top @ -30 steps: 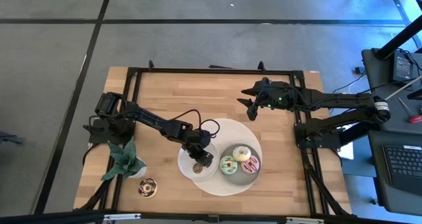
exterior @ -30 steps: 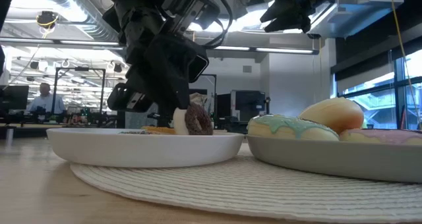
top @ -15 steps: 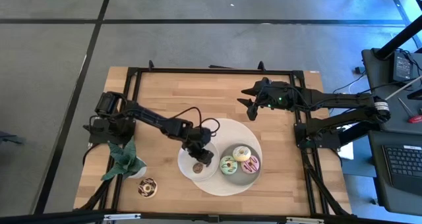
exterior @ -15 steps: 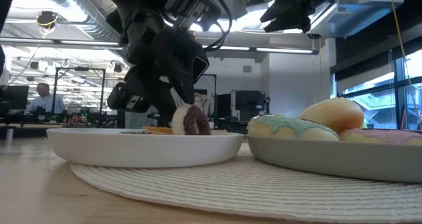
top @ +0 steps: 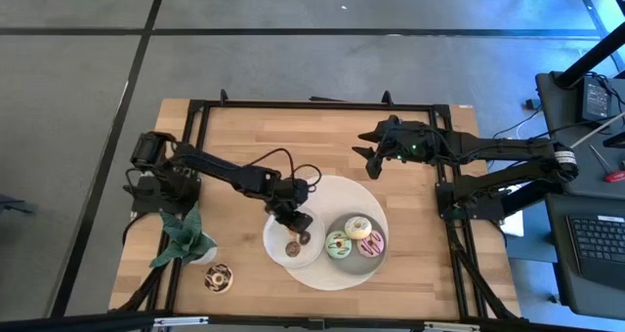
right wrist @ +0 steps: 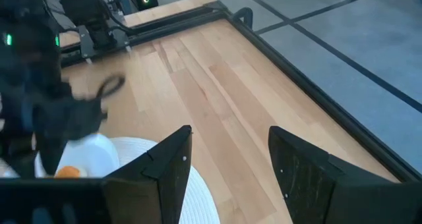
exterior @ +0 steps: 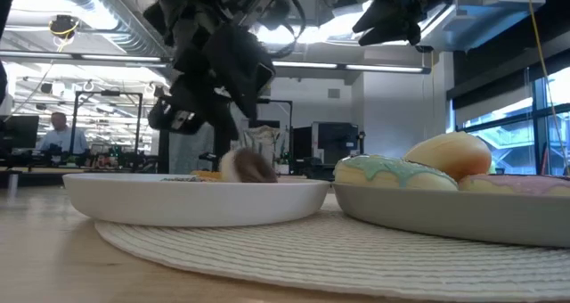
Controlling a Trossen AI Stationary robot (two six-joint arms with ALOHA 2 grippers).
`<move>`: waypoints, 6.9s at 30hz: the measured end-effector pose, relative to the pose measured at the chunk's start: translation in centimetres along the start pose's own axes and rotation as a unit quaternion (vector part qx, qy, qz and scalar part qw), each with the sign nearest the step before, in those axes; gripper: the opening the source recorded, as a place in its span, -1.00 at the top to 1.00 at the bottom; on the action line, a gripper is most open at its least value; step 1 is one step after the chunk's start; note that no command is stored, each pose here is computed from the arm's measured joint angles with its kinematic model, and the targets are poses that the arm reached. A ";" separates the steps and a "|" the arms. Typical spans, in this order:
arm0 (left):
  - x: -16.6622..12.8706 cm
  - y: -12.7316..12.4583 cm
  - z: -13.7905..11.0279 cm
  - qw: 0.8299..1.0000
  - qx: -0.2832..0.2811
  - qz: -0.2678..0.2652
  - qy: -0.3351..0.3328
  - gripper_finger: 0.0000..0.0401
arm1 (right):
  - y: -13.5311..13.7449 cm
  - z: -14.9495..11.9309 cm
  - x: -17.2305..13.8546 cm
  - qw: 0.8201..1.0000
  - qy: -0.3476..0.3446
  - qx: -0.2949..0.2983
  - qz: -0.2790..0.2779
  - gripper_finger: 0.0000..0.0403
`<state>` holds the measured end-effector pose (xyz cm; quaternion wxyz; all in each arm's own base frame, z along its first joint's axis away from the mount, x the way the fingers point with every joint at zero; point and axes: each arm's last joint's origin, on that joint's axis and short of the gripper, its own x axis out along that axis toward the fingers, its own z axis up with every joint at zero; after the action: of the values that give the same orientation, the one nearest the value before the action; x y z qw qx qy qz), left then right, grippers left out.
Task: Pick & Place donuts
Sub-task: Put the small blue donut on the white plate
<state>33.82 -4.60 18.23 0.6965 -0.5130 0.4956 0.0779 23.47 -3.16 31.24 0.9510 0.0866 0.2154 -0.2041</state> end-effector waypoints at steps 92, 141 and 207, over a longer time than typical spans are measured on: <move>-13.4 4.7 9.2 0.951 0.150 0.026 -0.268 0.44 | -25.0 -11.2 9.4 0.836 0.414 0.212 -0.290 0.96; -10.4 -4.2 2.5 0.880 0.190 -0.037 -0.433 0.57 | 5.2 0.8 4.0 0.994 0.045 0.083 0.047 0.96; -10.6 -4.0 2.8 0.870 0.177 -0.013 -0.461 0.68 | 5.4 1.2 4.1 0.993 0.023 0.100 0.050 0.96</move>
<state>32.70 0.00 28.88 0.9258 -0.2933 0.1171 0.2077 29.54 -0.04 30.90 0.9413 0.1968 0.2115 -0.1746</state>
